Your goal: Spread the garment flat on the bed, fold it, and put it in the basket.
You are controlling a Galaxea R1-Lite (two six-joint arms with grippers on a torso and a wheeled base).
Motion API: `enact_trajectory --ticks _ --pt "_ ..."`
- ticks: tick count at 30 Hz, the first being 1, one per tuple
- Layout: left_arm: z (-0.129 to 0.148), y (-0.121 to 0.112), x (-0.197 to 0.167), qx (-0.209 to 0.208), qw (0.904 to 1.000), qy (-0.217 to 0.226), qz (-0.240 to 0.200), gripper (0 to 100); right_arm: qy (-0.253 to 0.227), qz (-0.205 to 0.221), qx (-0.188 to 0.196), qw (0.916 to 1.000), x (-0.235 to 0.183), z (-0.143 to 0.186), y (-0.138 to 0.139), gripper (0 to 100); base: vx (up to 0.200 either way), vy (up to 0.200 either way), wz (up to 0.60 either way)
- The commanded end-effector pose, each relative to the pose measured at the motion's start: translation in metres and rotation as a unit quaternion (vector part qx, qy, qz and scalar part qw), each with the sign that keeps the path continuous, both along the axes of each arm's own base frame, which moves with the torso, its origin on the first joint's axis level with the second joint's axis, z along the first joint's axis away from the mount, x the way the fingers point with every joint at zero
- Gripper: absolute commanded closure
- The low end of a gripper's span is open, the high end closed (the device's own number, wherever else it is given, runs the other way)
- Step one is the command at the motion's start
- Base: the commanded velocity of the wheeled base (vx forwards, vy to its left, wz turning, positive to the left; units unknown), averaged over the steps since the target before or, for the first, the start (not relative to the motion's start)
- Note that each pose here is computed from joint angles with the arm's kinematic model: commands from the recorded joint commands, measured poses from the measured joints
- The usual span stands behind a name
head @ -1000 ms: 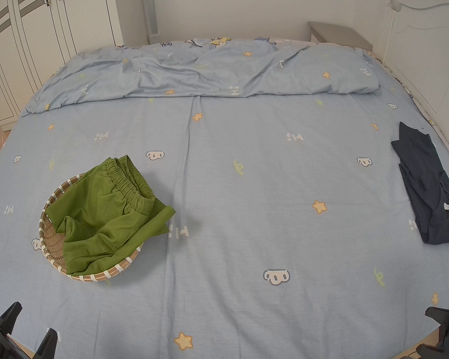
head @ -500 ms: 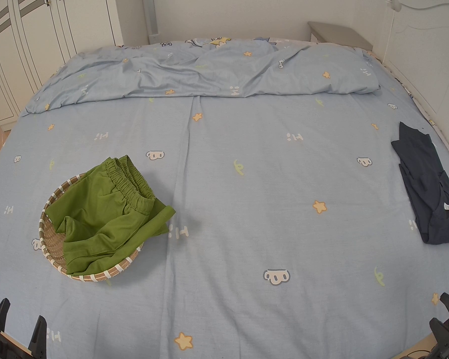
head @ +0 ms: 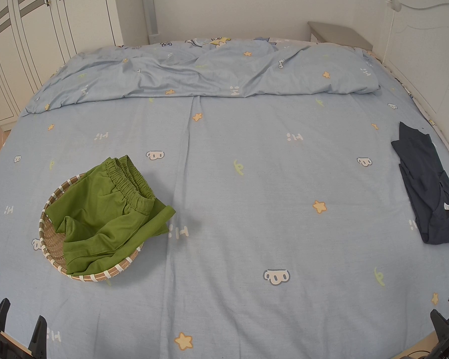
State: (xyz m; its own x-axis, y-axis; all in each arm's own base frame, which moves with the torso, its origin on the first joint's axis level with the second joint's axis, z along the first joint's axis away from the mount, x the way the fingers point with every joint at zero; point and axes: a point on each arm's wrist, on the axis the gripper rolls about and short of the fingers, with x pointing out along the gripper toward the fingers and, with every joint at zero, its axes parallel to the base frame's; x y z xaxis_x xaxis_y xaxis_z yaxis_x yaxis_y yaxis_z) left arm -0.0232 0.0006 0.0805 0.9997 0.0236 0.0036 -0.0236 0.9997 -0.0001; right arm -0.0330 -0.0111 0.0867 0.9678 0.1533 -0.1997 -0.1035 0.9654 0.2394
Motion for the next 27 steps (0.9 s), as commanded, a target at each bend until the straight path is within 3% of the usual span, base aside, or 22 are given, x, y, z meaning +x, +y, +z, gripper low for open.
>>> enact_trajectory --ticks 1,6,7,10,11,12,14,18,21,24,27 --pt "-0.005 0.0 0.0 0.0 1.0 0.003 0.0 0 0.063 -0.053 -0.063 0.9946 0.006 0.01 0.006 0 0.0 0.0 0.0" --pt "-0.005 0.0 0.0 0.0 1.0 0.003 0.0 0 0.016 -0.089 -0.07 0.9935 -0.002 0.007 0.007 0 0.0 0.0 0.0" --pt "-0.005 0.0 0.0 0.0 1.0 0.003 0.0 0 -0.01 -0.125 -0.069 0.9897 -0.007 0.004 0.01 0 0.0 0.0 0.0" --pt "-0.005 0.0 0.0 0.0 1.0 0.003 0.0 0 -0.023 -0.121 -0.072 0.9897 -0.004 0.001 0.009 0 0.0 0.0 0.0" --pt "-0.005 0.0 0.001 0.0 1.0 0.004 0.0 0 -0.058 -0.118 -0.087 0.9875 0.003 -0.004 0.009 0 0.0 0.0 0.0" --pt "-0.005 0.0 0.001 0.0 1.0 0.004 0.0 0 -0.058 -0.118 -0.087 0.9875 0.003 -0.004 0.009 0 0.0 0.0 0.0" --pt "-0.005 0.0 0.001 0.0 1.0 0.004 0.0 0 -0.131 -0.14 -0.082 0.9781 0.01 -0.004 0.008 0 0.0 0.0 0.0" --pt "-0.005 0.0 0.001 0.0 1.0 0.004 0.0 0 -0.124 -0.159 -0.086 0.9756 0.01 -0.005 0.007 0 0.0 0.0 0.0" --pt "-0.005 0.0 0.001 0.0 1.0 0.004 0.0 0 -0.124 -0.139 -0.116 0.9755 0.011 -0.005 0.008 0 0.0 0.0 0.0" --pt "-0.004 0.0 0.001 0.0 1.0 0.003 0.0 0 -0.105 -0.045 -0.116 0.9867 0.011 -0.011 0.012 0 0.0 0.0 0.0" --pt "-0.005 0.0 0.001 0.0 1.0 0.004 0.0 0 -0.101 -0.057 -0.112 0.9869 0.011 -0.012 0.012 0 0.0 0.0 0.0"
